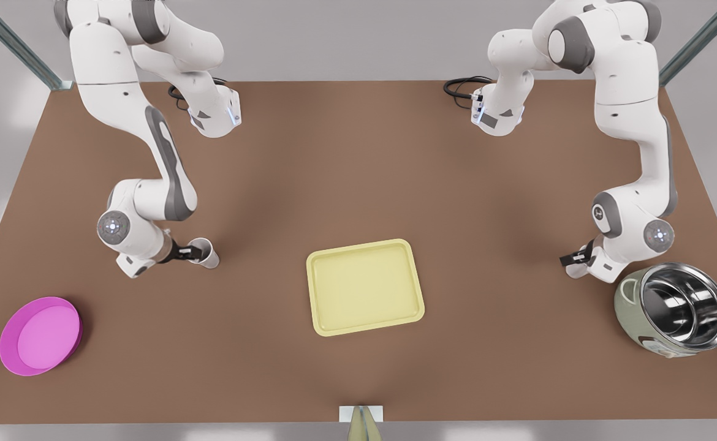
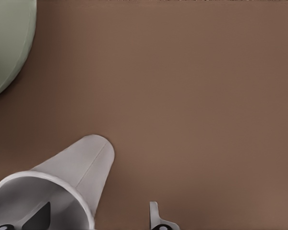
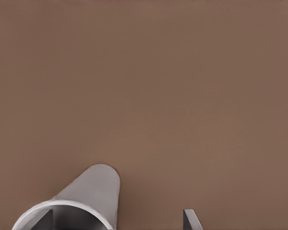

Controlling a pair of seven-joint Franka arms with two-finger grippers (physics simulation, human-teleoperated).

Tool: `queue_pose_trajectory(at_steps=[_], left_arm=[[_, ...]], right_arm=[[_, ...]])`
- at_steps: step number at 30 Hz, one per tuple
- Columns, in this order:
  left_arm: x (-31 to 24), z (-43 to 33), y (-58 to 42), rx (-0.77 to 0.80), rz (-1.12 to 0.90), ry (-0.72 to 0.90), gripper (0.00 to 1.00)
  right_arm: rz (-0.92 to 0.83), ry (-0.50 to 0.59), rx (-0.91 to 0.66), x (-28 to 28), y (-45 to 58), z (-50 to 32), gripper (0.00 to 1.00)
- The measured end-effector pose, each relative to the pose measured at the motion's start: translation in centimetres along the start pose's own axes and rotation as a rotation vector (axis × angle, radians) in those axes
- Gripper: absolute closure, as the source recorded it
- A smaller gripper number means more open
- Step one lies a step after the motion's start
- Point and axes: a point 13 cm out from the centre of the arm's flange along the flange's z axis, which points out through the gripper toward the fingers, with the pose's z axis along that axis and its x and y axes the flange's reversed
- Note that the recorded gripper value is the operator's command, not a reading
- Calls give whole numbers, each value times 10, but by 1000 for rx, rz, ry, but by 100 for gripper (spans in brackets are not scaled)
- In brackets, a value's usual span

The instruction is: Use both arms to respectively pick up the white IKEA cups from the middle-left and middle-right positions, then place the white IKEA cups onto the middle-middle tray, ensuring that the cups remain upright and do not tip over

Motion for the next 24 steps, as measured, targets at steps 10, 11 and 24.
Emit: queue_pose_trajectory(at_steps=[10,11,24], left_arm=[[-18,11,-1,-15,18,-59,38],[-20,13,-1,-17,20,-65,52],[-38,-63,-164,18,205,-201,79]], right_arm=[[6,-49,-13,-2,-2,-18,0],[3,-47,-14,-1,-1,-20,0],[-10,50,-13,20,-5,40,0]])
